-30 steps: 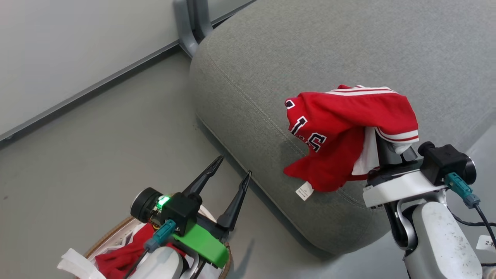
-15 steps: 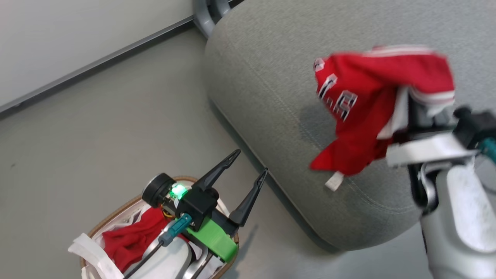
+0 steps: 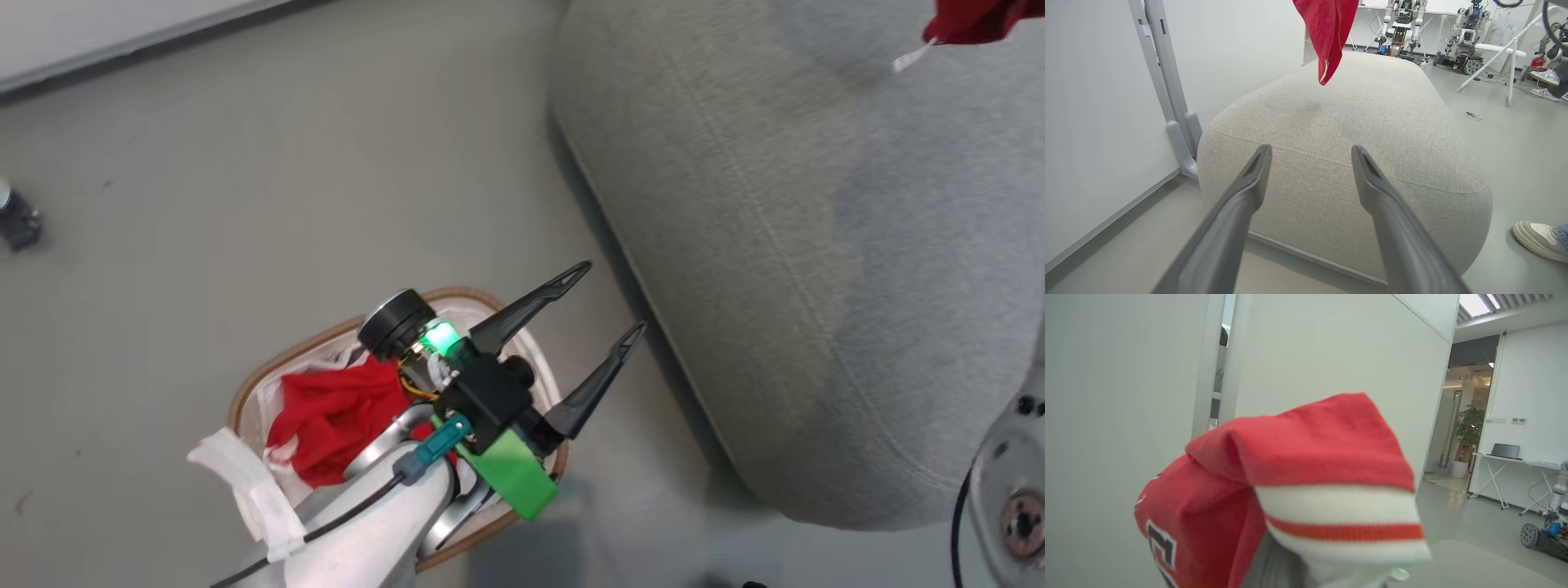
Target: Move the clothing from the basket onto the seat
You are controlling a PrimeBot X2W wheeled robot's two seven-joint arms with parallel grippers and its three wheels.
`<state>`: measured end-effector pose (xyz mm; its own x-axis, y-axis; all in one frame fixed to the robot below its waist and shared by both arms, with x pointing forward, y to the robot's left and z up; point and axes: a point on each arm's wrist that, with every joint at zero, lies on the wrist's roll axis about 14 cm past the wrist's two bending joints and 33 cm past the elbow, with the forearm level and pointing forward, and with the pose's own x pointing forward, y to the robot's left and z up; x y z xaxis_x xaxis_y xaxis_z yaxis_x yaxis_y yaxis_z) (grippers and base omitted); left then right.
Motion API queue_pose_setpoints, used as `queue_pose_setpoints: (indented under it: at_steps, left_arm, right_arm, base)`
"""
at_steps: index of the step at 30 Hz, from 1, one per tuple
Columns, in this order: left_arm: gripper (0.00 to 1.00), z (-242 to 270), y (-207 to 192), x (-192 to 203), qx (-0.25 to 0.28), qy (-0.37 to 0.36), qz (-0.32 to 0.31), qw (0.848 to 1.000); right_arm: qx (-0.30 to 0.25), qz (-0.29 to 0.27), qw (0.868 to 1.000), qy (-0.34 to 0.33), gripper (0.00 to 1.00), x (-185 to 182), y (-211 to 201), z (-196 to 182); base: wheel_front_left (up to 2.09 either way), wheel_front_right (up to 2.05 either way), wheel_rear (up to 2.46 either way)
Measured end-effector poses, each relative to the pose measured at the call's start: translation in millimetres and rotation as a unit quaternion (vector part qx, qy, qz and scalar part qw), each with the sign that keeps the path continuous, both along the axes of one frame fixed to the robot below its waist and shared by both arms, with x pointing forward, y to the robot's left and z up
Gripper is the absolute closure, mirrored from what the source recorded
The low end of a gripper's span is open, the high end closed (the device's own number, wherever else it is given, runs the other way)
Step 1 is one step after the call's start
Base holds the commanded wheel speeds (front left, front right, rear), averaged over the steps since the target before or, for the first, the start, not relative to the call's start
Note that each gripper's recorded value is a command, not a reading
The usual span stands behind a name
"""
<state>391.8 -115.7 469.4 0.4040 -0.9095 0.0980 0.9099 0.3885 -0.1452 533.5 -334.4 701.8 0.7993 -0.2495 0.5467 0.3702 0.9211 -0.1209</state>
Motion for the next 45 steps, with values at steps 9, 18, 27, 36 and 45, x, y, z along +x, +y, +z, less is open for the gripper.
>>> queue_pose_setpoints:
  at_steps: [9,18,27,36,45]
  left_arm:
    - [0.00,-37.4,27.0,32.5,0.015,0.035,0.055,0.998]
    - [0.00,-91.5,52.6,45.1,0.044,0.085,0.088,0.992]
    - [0.00,-109.1,51.0,44.5,0.055,0.100,0.083,0.990]
    - [0.00,-72.8,67.8,72.7,0.027,0.073,0.145,0.986]
    - [0.00,-27.9,98.3,78.4,0.002,0.053,0.220,0.974]
  right_arm:
    - [0.048,-0.051,0.992,0.106,1.00,57.7,-42.4,-102.7]
    - [0.098,-0.047,0.957,0.270,1.00,58.1,-24.5,-267.1]
    - [0.094,-0.057,0.949,0.294,0.00,27.6,-25.5,-282.9]
    - [0.063,-0.024,0.954,0.292,0.00,5.2,-2.5,-256.2]
    - [0.056,-0.007,0.957,0.283,0.00,-32.1,8.6,-226.9]
  base:
    - [0.00,0.00,0.00]
    - [0.00,0.00,0.00]
    - [0.00,0.00,0.00]
    - [0.00,0.00,0.00]
    - [0.00,0.00,0.00]
